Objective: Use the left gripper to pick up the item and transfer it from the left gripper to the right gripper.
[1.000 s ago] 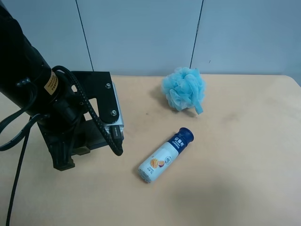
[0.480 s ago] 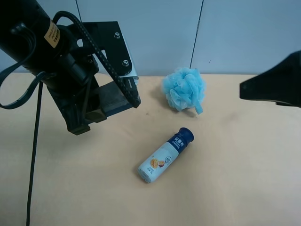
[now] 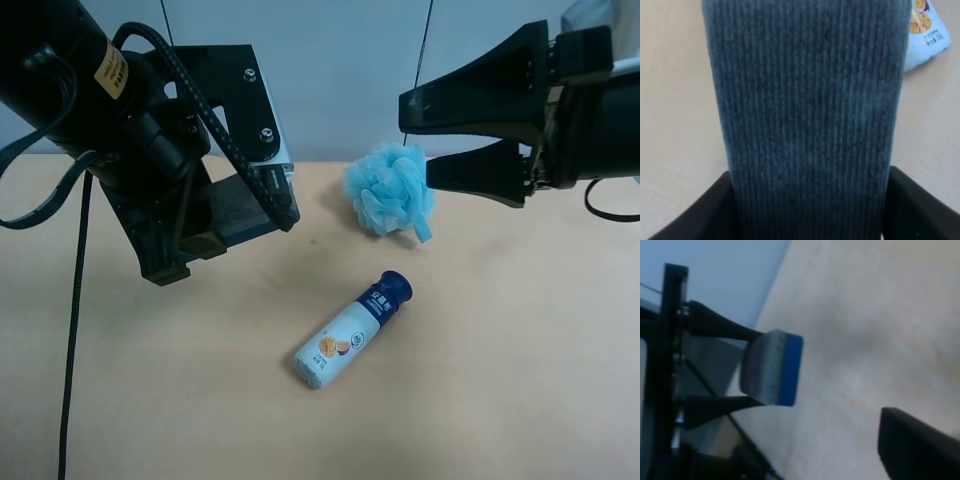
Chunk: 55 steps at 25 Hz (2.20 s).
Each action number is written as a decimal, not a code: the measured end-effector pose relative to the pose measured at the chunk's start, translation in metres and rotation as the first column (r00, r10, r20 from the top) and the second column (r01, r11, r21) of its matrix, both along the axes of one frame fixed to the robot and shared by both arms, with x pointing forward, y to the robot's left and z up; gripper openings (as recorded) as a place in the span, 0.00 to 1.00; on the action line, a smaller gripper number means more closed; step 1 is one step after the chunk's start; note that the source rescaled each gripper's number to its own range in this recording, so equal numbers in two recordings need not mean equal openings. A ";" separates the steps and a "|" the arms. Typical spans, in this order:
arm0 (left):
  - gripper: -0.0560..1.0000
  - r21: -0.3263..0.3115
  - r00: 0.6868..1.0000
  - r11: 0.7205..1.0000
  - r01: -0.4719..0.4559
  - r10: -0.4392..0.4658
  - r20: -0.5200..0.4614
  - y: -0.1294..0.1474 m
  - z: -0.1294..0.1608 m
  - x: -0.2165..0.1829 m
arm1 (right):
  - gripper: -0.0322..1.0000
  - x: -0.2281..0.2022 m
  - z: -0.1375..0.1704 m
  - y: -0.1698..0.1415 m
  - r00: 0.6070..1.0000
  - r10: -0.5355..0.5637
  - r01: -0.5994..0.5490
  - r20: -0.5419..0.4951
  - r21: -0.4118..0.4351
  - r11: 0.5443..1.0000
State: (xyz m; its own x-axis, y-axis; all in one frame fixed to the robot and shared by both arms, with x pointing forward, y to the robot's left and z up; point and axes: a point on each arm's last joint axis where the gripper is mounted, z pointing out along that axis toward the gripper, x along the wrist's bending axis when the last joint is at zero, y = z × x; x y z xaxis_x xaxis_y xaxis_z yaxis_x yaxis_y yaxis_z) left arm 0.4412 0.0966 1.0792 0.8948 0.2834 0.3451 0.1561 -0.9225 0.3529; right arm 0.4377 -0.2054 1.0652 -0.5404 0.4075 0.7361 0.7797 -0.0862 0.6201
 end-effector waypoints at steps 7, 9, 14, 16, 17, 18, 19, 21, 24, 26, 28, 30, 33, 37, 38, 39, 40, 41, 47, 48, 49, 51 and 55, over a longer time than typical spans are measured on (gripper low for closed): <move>0.06 -0.002 1.000 1.000 0.001 -0.001 0.001 0.000 0.000 0.000 | 1.00 0.015 -0.019 0.012 0.996 0.073 -0.069 -0.059 0.068 0.995; 0.06 0.004 1.000 1.000 0.002 -0.002 -0.003 -0.001 -0.002 0.001 | 1.00 0.016 -0.023 0.021 0.991 0.111 -0.106 -0.073 0.079 0.991; 0.06 0.015 1.000 1.000 0.002 -0.001 -0.014 -0.004 -0.007 0.003 | 1.00 0.029 -0.022 0.045 0.980 0.188 -0.181 -0.071 0.093 0.979; 0.06 0.014 1.000 1.000 0.001 -0.001 -0.014 -0.004 -0.007 0.003 | 1.00 0.036 -0.018 0.052 0.977 0.206 -0.200 -0.058 0.097 0.975; 0.06 0.013 1.000 1.000 0.001 -0.001 -0.015 -0.004 -0.007 0.003 | 1.00 0.039 -0.018 0.054 0.976 0.211 -0.204 -0.060 0.098 0.974; 0.06 0.013 1.000 1.000 0.001 -0.001 -0.015 -0.004 -0.007 0.003 | 1.00 0.042 -0.019 0.055 0.975 0.211 -0.204 -0.065 0.099 0.974; 0.06 0.012 1.000 1.000 0.001 -0.001 -0.016 -0.004 -0.007 0.003 | 1.00 0.045 -0.021 0.056 0.975 0.208 -0.201 -0.074 0.098 0.975; 0.06 0.012 1.000 1.000 0.001 -0.001 -0.015 -0.004 -0.007 0.003 | 1.00 0.049 -0.025 0.057 0.974 0.205 -0.196 -0.092 0.097 0.976; 0.06 0.004 1.000 1.000 0.002 -0.002 -0.011 -0.005 -0.006 0.003 | 1.00 0.054 -0.036 0.059 0.970 0.203 -0.192 -0.132 0.095 0.977; 0.06 -0.005 1.000 1.000 0.002 -0.002 -0.011 -0.005 -0.006 0.003 | 1.00 0.057 -0.042 0.059 0.967 0.202 -0.190 -0.155 0.094 0.977; 0.06 -0.021 1.000 1.000 0.001 -0.002 -0.012 -0.007 -0.006 0.003 | 1.00 0.060 -0.048 0.061 0.964 0.201 -0.186 -0.176 0.097 0.978; 0.06 -0.041 1.000 0.999 -0.001 0.000 -0.016 -0.008 -0.005 0.003 | 1.00 0.060 -0.053 0.066 0.958 0.210 -0.191 -0.196 0.110 0.975; 0.06 -0.071 1.000 0.997 -0.004 0.002 -0.022 -0.010 -0.005 0.003 | 1.00 0.060 -0.062 0.075 0.948 0.230 -0.208 -0.220 0.120 0.971; 0.06 -0.094 0.999 0.995 -0.010 0.007 -0.037 -0.012 -0.004 0.002 | 1.00 0.060 -0.073 0.084 0.936 0.253 -0.228 -0.243 0.127 0.965; 0.06 -0.098 0.999 0.995 -0.011 0.007 -0.039 -0.012 -0.004 0.001 | 1.00 0.060 -0.075 0.085 0.935 0.252 -0.226 -0.248 0.131 0.965; 0.06 -0.102 0.999 0.995 -0.012 0.008 -0.041 -0.012 -0.004 0.001 | 1.00 0.061 -0.077 0.085 0.936 0.249 -0.222 -0.249 0.133 0.966; 0.06 -0.105 0.999 0.994 -0.013 0.009 -0.044 -0.013 -0.004 0.001 | 1.00 0.062 -0.078 0.086 0.937 0.248 -0.220 -0.248 0.133 0.966; 0.06 -0.108 0.999 0.994 -0.014 0.009 -0.047 -0.013 -0.004 0.001 | 1.00 0.062 -0.078 0.086 0.938 0.247 -0.219 -0.245 0.134 0.966; 0.06 -0.119 0.998 0.993 -0.019 0.012 -0.058 -0.014 -0.004 0.000 | 0.86 0.063 -0.079 0.086 0.940 0.247 -0.221 -0.237 0.133 0.966; 0.06 -0.120 0.998 0.993 -0.019 0.012 -0.059 -0.014 -0.004 0.000 | 0.80 0.063 -0.079 0.086 0.940 0.247 -0.221 -0.237 0.133 0.966; 0.06 -0.120 0.998 0.993 -0.019 0.012 -0.059 -0.014 -0.004 0.000 | 0.73 0.063 -0.079 0.086 0.940 0.247 -0.221 -0.237 0.133 0.966; 0.06 -0.120 0.998 0.993 -0.019 0.012 -0.059 -0.014 -0.004 0.000 | 0.51 0.063 -0.079 0.086 0.940 0.247 -0.221 -0.237 0.133 0.966; 0.06 -0.114 0.999 0.993 -0.017 0.011 -0.053 -0.013 -0.004 0.001 | 0.03 0.064 -0.080 0.085 0.939 0.234 -0.209 -0.251 0.124 0.970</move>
State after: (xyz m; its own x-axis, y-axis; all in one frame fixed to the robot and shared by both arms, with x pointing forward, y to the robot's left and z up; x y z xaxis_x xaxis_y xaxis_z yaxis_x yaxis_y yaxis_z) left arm 0.4418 0.0833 1.0747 0.9064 0.3307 0.2627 0.1893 -0.8742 0.4472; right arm 0.5012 -0.1199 0.9853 -0.3917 0.2219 0.8929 0.9195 0.0592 0.3887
